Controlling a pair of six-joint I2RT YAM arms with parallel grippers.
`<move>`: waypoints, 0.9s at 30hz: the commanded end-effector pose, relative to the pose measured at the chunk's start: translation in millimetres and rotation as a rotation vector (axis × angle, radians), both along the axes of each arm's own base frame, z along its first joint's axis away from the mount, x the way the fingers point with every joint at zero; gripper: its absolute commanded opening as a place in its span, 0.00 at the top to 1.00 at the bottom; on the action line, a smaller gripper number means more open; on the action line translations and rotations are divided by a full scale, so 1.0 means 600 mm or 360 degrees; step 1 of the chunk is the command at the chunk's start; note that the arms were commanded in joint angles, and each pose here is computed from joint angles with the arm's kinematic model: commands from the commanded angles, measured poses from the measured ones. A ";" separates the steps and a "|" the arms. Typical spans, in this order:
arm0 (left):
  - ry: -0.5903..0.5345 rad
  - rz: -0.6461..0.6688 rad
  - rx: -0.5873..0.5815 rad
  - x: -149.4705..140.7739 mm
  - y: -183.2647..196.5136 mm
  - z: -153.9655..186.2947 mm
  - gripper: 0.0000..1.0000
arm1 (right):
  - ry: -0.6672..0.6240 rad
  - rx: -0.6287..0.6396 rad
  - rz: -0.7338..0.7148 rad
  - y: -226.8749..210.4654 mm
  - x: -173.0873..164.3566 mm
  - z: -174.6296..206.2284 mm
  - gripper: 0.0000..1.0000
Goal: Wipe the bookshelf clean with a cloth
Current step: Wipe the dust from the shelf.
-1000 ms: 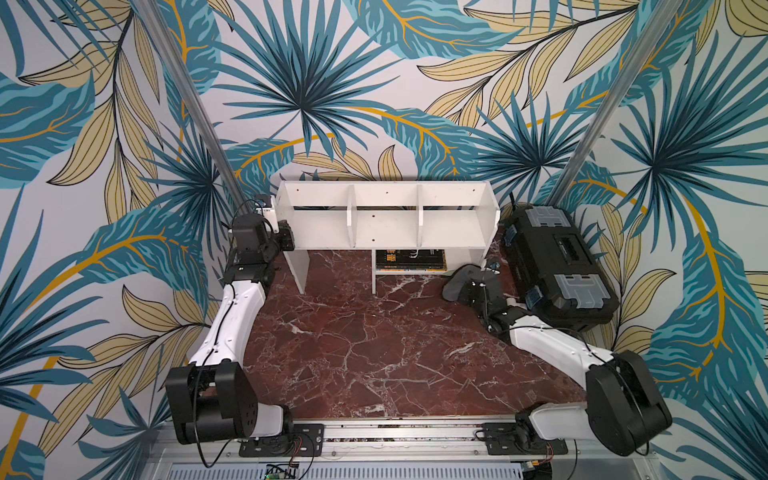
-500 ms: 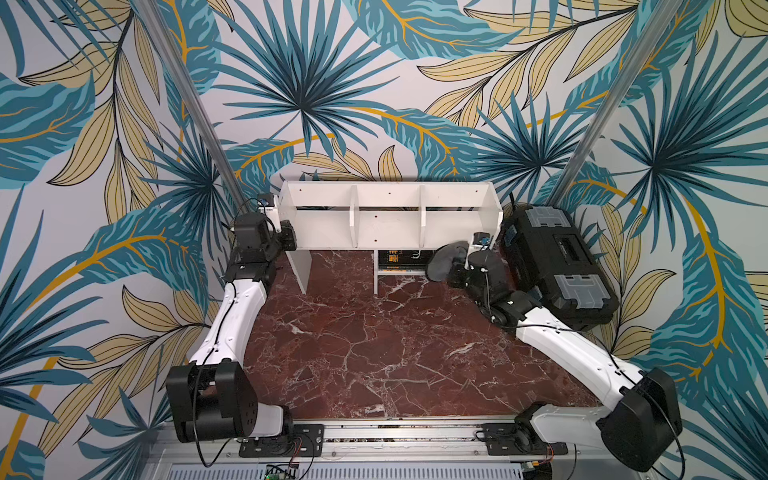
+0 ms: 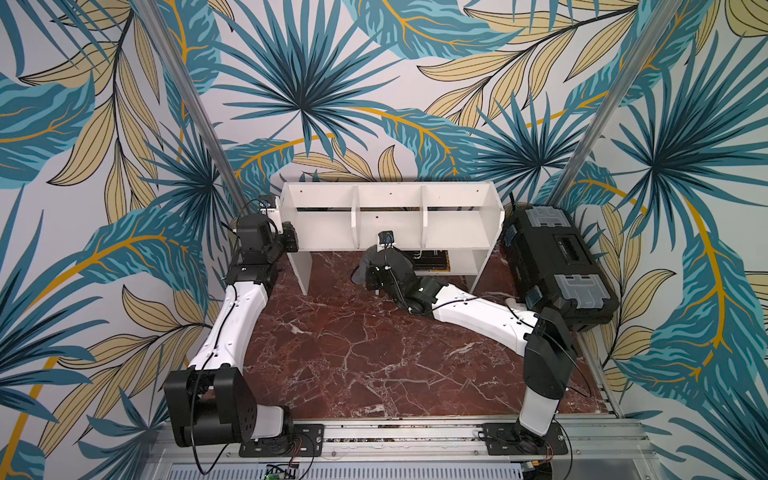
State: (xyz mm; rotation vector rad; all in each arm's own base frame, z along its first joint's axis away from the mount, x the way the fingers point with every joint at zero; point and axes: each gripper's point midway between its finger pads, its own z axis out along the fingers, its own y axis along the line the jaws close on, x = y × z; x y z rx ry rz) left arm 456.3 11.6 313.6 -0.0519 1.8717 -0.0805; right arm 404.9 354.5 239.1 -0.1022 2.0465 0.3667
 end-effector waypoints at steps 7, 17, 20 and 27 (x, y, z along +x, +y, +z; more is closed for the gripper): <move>0.0341 -0.0342 -0.0263 -0.039 -0.102 -0.090 1.00 | -0.0071 -0.0038 -0.0608 -0.364 -0.032 0.050 1.00; 0.0379 -0.0179 -0.0300 -0.030 -0.051 -0.109 1.00 | 0.0258 -0.0099 -0.0732 -0.493 -0.037 -0.132 1.00; 0.0391 -0.0183 -0.0309 -0.029 -0.053 -0.115 1.00 | 0.0332 -0.0046 -0.0718 -0.487 -0.038 -0.204 1.00; 0.0406 -0.0190 -0.0312 -0.027 -0.058 -0.123 1.00 | 0.0170 -0.0067 -0.0753 -0.500 -0.015 -0.101 1.00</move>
